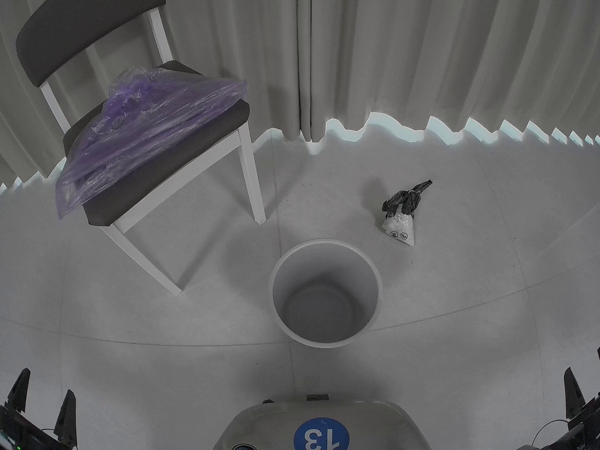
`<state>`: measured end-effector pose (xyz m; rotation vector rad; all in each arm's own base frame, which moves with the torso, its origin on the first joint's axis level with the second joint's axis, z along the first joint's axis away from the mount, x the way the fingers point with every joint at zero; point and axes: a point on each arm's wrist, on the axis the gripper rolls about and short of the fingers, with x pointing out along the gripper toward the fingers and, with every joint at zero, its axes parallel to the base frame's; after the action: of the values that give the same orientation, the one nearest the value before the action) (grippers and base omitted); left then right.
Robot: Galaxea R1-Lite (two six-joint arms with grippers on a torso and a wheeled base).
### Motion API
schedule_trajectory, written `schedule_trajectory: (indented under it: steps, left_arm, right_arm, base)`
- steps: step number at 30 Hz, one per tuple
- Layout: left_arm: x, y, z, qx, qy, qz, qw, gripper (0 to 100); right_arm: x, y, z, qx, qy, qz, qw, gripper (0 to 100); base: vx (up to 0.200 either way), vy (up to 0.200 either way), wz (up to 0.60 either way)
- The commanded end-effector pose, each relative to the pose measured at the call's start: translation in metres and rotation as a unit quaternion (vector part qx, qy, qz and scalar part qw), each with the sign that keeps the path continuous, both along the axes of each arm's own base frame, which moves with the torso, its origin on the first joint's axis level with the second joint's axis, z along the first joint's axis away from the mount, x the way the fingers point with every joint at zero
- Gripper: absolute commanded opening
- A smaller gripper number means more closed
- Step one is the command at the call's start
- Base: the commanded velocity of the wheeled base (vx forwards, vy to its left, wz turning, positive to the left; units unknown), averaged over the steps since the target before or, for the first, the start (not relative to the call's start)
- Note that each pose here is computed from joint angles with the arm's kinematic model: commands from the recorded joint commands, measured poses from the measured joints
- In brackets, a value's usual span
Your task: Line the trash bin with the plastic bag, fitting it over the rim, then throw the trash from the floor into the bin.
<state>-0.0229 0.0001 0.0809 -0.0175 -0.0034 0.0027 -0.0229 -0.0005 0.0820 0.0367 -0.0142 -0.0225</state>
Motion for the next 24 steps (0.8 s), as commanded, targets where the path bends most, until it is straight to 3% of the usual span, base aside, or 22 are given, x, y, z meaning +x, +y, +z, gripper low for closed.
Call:
schedule_trajectory:
  steps: [1, 3, 4, 6, 9, 11, 16, 19, 24]
  left_arm:
    - [-0.002, -0.001, 0.008, -0.008, -0.040, -0.015, 0.9991, 100]
    - [-0.010, -0.002, 0.034, -0.055, -0.108, -0.059, 0.9909, 100]
    - [-0.013, -0.003, 0.042, -0.073, -0.122, -0.077, 0.9867, 100]
    - [-0.018, -0.003, 0.062, -0.068, -0.138, -0.086, 0.9844, 100]
    - [-0.017, -0.003, 0.082, -0.031, -0.130, -0.079, 0.9878, 100]
    - [-0.010, -0.003, 0.126, 0.018, -0.126, -0.075, 0.9890, 100]
    - [0.028, -0.001, 0.200, 0.032, -0.114, -0.025, 0.9927, 100]
    - [0.051, -0.001, 0.216, 0.057, -0.091, -0.009, 0.9942, 100]
    - [0.072, 0.002, 0.210, 0.101, -0.034, 0.021, 0.9940, 100]
  right_arm:
    - [-0.005, 0.002, 0.021, 0.004, -0.088, 0.052, 0.9948, 100]
    - [-0.013, 0.005, 0.043, 0.050, -0.144, 0.116, 0.9815, 100]
    - [-0.017, 0.005, 0.050, 0.076, -0.148, 0.129, 0.9775, 100]
    - [-0.022, 0.005, 0.059, 0.097, -0.137, 0.130, 0.9773, 100]
    - [-0.026, 0.004, 0.071, 0.091, -0.113, 0.141, 0.9792, 100]
    - [-0.024, 0.004, 0.111, 0.070, -0.100, 0.165, 0.9786, 100]
    - [0.008, 0.004, 0.174, 0.049, -0.086, 0.147, 0.9842, 100]
    - [0.042, 0.005, 0.205, 0.052, -0.096, 0.118, 0.9870, 100]
    - [0.082, 0.006, 0.227, 0.051, -0.138, 0.105, 0.9835, 100]
  base:
    - [0.000, 0.000, 0.00]
    - [0.000, 0.000, 0.00]
    - [0.000, 0.000, 0.00]
    - [0.000, 0.000, 0.00]
    - [0.000, 0.000, 0.00]
    - [0.000, 0.000, 0.00]
    - [0.000, 0.000, 0.00]
    - [0.000, 0.000, 0.00]
    - [0.000, 0.000, 0.00]
